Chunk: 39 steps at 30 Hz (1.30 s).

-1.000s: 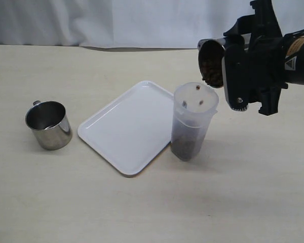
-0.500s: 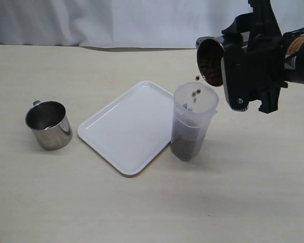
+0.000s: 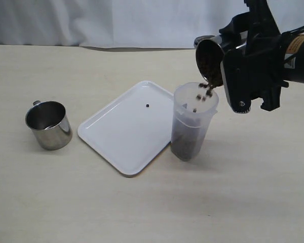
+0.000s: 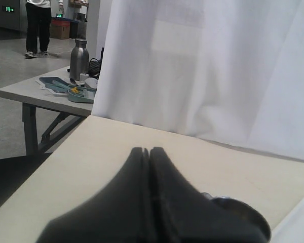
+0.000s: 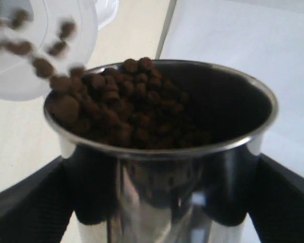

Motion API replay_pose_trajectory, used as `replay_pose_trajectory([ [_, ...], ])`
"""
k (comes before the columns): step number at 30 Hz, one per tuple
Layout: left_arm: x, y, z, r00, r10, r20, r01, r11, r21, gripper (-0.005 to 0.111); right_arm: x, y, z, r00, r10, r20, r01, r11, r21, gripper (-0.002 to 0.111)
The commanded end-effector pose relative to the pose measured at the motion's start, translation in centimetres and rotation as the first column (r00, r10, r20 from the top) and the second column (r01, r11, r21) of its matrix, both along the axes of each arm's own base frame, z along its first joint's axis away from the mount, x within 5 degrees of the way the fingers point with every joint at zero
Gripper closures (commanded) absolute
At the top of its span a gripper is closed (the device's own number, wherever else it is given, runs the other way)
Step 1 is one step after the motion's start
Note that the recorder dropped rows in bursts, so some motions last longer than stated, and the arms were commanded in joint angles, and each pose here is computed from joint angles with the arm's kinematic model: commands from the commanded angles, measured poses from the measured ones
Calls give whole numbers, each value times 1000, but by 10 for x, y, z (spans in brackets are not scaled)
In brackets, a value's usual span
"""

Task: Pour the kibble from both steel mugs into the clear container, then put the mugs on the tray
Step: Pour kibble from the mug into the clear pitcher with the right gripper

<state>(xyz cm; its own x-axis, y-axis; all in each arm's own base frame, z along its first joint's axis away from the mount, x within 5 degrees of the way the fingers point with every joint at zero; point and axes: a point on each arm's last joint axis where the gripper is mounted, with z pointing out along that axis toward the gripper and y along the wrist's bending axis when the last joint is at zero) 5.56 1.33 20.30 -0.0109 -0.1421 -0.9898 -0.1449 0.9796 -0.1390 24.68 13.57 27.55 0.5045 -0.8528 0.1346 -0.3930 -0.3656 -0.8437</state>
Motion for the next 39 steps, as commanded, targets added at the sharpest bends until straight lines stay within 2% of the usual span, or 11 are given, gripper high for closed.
replay_pose_trajectory([
  [1,0,0,0,1000,0,3,0,1000,-1,107,1,3,7,999,26,45,-27,1000,13,103],
  [26,0,0,0,1000,0,3,0,1000,-1,107,1,4,9,988,101,113,-93,993,-74,103],
  [39,0,0,0,1000,1,2,-1,1000,-1,107,2,6,11,983,121,139,-112,991,-71,103],
])
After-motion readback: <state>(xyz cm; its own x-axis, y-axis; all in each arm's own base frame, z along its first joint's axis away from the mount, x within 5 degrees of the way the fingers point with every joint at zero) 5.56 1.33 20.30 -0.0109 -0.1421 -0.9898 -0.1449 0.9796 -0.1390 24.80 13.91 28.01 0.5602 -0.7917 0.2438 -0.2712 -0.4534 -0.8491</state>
